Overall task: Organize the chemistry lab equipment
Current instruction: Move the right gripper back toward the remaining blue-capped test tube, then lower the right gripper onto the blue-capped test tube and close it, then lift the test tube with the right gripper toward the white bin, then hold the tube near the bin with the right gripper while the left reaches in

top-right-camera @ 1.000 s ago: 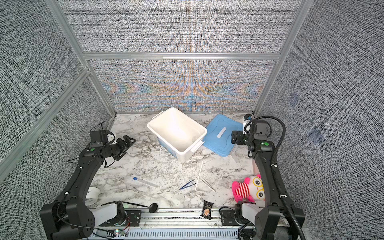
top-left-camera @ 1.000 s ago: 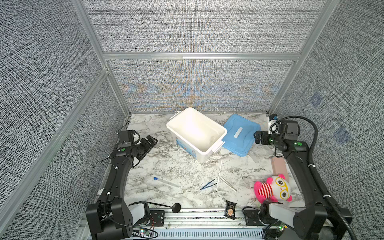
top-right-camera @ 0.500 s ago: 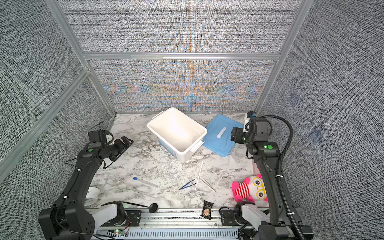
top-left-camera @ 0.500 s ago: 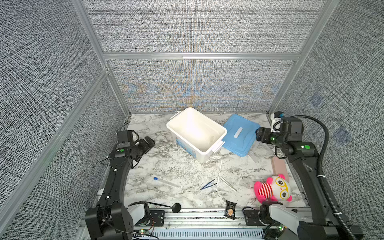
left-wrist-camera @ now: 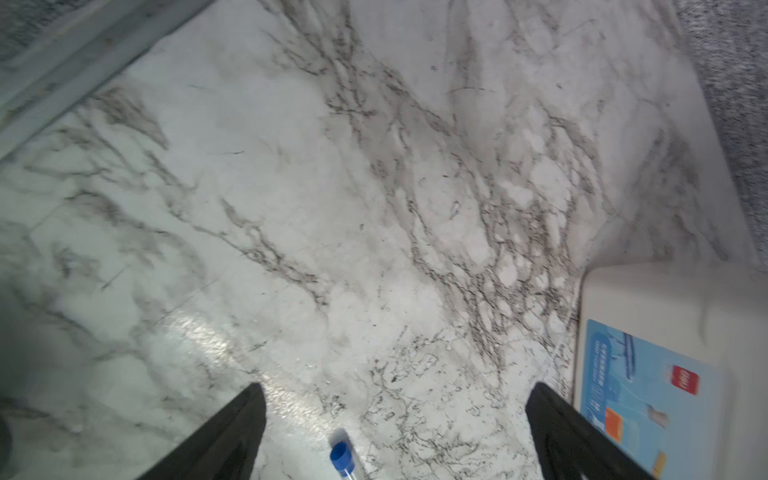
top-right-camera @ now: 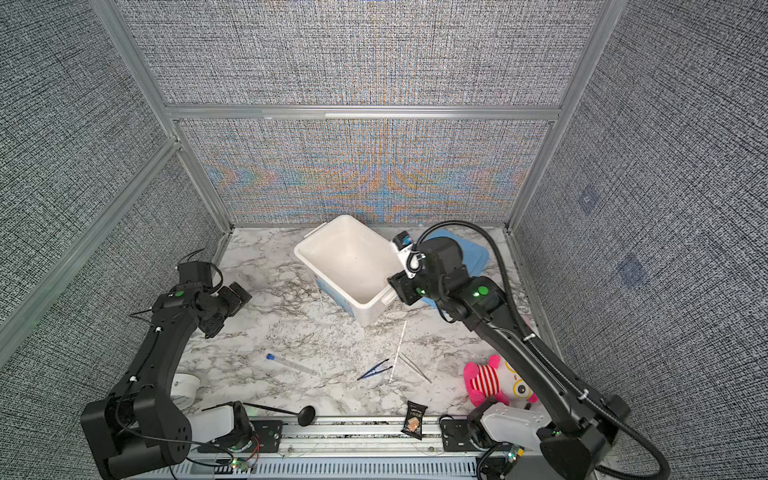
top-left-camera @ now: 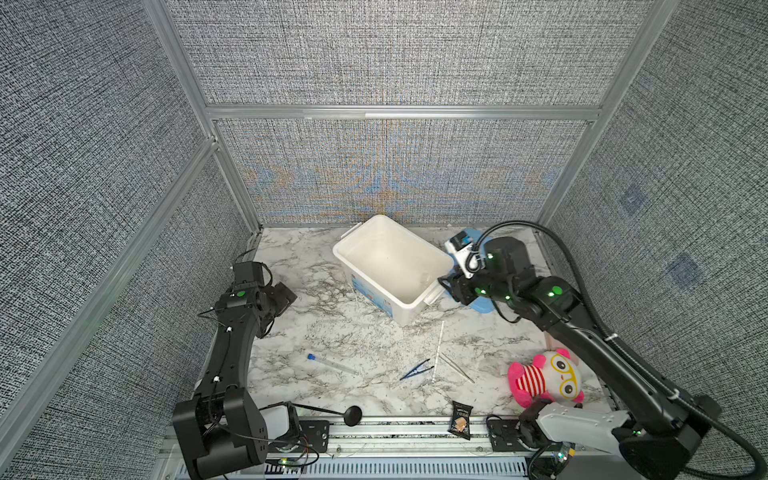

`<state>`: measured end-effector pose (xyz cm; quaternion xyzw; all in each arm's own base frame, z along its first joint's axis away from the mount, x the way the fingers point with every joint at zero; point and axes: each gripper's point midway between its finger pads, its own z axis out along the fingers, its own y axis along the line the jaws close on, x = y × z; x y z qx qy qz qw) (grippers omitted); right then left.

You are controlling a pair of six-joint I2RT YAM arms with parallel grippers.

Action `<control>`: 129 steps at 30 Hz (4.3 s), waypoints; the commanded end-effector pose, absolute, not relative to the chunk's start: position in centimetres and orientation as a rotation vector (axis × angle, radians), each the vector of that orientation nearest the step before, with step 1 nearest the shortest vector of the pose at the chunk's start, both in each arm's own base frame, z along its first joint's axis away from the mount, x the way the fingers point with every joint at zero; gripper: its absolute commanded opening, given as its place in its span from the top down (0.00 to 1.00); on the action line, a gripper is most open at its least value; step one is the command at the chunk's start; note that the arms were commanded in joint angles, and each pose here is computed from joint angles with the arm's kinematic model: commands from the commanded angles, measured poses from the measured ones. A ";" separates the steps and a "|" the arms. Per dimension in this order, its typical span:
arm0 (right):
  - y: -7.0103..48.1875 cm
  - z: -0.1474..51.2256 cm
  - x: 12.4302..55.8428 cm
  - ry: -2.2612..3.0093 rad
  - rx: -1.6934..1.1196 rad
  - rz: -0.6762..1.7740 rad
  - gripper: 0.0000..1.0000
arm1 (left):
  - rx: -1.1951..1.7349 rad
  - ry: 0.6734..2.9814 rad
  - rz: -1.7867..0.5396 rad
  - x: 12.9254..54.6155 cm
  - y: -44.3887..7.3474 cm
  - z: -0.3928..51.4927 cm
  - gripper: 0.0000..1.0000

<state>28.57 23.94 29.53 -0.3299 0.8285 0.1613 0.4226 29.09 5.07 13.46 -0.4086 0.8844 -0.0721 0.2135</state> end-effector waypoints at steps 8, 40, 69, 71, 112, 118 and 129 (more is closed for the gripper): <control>38.9 25.0 23.9 1.993 -1.160 0.688 0.44 | -1.247 2.461 -0.050 27.6 7.3 12.9 0.01; 58.3 4.7 19.5 2.003 -1.613 0.713 0.49 | -1.381 2.345 -0.209 27.2 8.7 13.6 0.01; 56.5 2.7 20.6 2.201 -1.545 0.531 0.82 | -1.411 2.360 -0.216 27.0 8.7 13.3 0.01; 56.3 3.0 20.7 2.202 -1.538 0.525 0.83 | -1.408 2.363 -0.229 27.1 8.6 13.2 0.01; 34.5 29.5 31.6 1.863 -0.606 0.484 0.83 | -1.189 2.440 -0.484 28.3 4.9 14.6 0.01; 26.6 32.4 33.7 1.765 -0.439 0.328 0.84 | -1.106 2.423 -0.499 28.7 3.8 16.1 0.01; 14.0 33.0 34.2 1.720 -0.164 0.136 0.84 | -0.619 2.418 -0.549 31.2 -3.2 20.8 0.01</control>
